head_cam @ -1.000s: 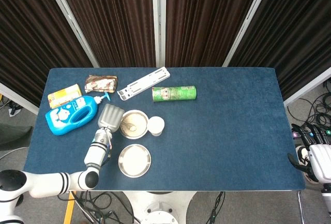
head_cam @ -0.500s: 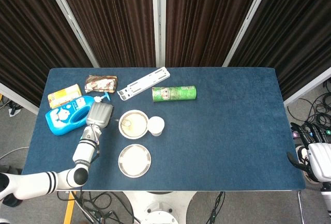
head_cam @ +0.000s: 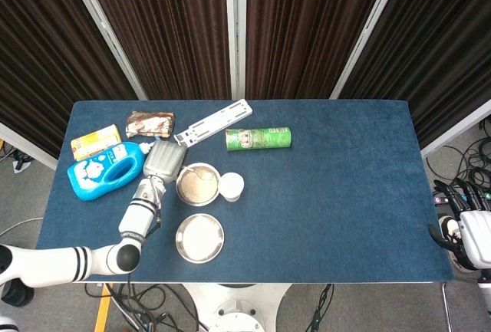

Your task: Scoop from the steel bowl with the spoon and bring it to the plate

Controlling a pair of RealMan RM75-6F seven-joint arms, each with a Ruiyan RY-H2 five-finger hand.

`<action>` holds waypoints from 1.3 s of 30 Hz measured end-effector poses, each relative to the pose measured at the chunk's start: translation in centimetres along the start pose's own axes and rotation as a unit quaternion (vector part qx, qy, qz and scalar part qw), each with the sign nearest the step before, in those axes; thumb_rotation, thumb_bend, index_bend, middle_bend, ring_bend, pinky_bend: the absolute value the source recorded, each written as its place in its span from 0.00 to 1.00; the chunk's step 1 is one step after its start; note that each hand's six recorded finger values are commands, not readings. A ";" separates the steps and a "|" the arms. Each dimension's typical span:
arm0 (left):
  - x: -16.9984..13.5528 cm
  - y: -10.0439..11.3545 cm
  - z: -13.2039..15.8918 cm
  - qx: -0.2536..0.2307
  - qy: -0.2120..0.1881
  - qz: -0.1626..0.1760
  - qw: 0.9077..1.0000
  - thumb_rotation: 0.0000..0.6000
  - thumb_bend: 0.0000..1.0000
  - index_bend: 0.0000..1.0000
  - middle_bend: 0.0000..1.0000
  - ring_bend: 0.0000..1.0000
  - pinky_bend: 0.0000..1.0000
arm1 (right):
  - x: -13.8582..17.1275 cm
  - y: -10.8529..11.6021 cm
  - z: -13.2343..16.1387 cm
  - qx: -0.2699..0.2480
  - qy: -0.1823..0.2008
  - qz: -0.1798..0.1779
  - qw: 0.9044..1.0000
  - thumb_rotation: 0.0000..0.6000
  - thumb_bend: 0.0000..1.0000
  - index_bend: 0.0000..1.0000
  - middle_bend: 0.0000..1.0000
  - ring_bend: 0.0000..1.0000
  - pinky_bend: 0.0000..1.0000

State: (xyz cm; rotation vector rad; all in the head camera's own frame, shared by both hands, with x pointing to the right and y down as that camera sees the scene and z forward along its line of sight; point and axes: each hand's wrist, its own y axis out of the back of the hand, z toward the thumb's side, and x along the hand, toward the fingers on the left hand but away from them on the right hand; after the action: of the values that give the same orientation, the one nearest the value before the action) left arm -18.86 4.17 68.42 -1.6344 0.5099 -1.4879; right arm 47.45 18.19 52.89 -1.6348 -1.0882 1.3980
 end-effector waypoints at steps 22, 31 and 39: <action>-0.9 1.5 8.7 0.262 -0.038 0.148 0.953 1.00 0.43 0.65 0.94 0.91 1.00 | 0.8 0.2 -0.7 -0.006 -0.013 -0.004 1.000 1.00 0.22 0.09 0.22 0.00 0.01; -1.9 0.8 10.5 0.371 -0.069 0.232 0.896 1.00 0.43 0.64 0.94 0.91 1.00 | 0.8 0.3 -0.6 -0.008 -0.014 -0.004 1.000 1.00 0.22 0.09 0.22 0.00 0.01; -2.2 -0.4 10.7 0.419 -0.069 0.248 0.871 1.00 0.43 0.64 0.94 0.91 1.00 | 1.1 0.2 -0.5 -0.008 -0.015 -0.004 1.000 1.00 0.22 0.09 0.22 0.00 0.01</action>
State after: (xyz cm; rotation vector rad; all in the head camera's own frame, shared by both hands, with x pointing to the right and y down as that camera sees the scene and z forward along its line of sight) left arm -9.24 9.44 68.11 -0.8181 0.1320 -0.9700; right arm 48.10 19.14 52.31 -1.6228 -1.1247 1.4160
